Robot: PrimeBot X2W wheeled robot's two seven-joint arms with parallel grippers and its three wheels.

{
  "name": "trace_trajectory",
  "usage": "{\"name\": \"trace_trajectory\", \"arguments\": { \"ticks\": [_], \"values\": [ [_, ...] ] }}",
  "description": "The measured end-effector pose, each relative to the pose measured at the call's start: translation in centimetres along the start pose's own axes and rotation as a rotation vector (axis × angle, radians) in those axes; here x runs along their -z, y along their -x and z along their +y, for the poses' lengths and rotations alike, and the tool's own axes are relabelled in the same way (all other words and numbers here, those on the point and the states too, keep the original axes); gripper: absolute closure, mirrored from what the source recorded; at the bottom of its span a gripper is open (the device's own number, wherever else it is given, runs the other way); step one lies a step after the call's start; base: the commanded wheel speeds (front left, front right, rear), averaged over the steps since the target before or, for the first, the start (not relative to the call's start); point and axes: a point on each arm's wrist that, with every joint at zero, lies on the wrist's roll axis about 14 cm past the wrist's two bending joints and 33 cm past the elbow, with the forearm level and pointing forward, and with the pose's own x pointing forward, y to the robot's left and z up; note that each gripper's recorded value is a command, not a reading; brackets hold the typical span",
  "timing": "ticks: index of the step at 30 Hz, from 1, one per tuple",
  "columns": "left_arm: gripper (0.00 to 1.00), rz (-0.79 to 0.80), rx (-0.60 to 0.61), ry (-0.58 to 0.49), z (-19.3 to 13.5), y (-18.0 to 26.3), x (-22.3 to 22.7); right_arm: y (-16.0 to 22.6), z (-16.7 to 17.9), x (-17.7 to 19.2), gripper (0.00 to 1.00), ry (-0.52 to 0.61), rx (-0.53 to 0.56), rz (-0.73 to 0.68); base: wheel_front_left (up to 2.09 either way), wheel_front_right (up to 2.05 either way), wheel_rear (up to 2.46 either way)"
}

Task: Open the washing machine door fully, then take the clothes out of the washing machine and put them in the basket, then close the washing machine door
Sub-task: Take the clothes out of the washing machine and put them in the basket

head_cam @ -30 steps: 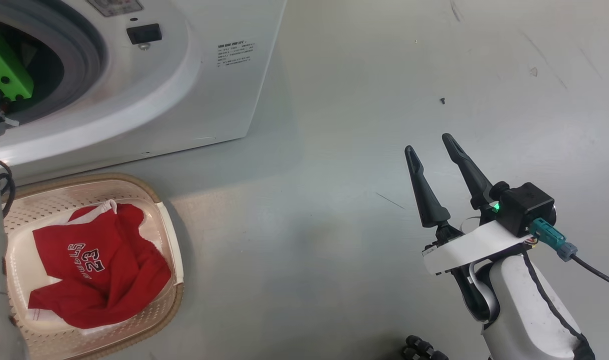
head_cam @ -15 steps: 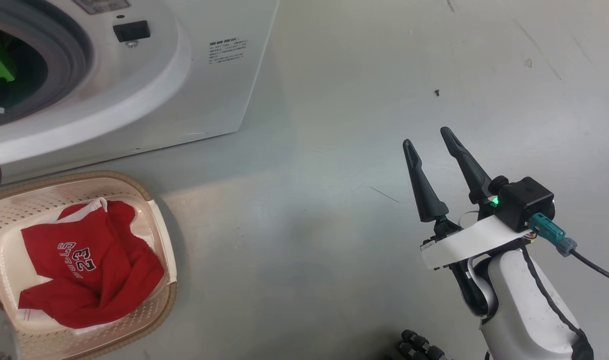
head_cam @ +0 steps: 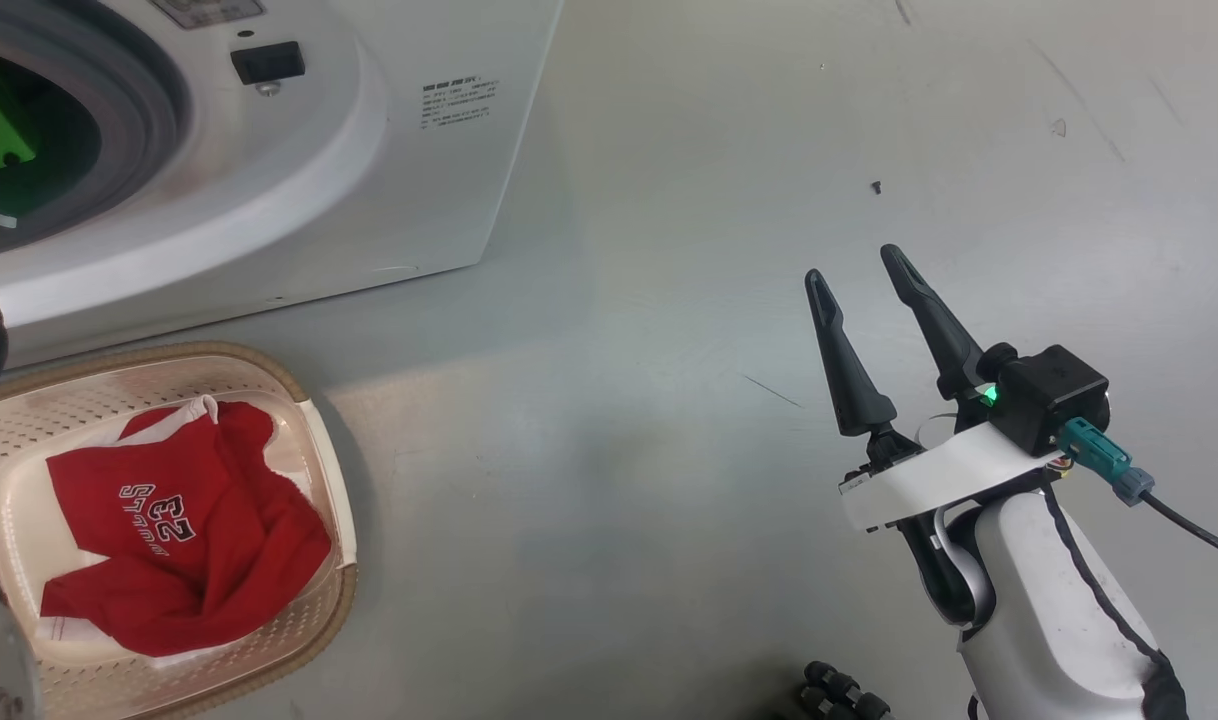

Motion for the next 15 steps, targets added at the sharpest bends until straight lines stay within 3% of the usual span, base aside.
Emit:
{"name": "trace_trajectory", "arguments": {
  "ticks": [15],
  "values": [
    [1.0, -0.075, 0.003, -0.012, -0.4, 1.3, -1.1, 0.1, 0.3, -1.1, 0.0, -0.003, -0.007, -0.029, 0.0, 0.0, 0.0]
  ]
}}
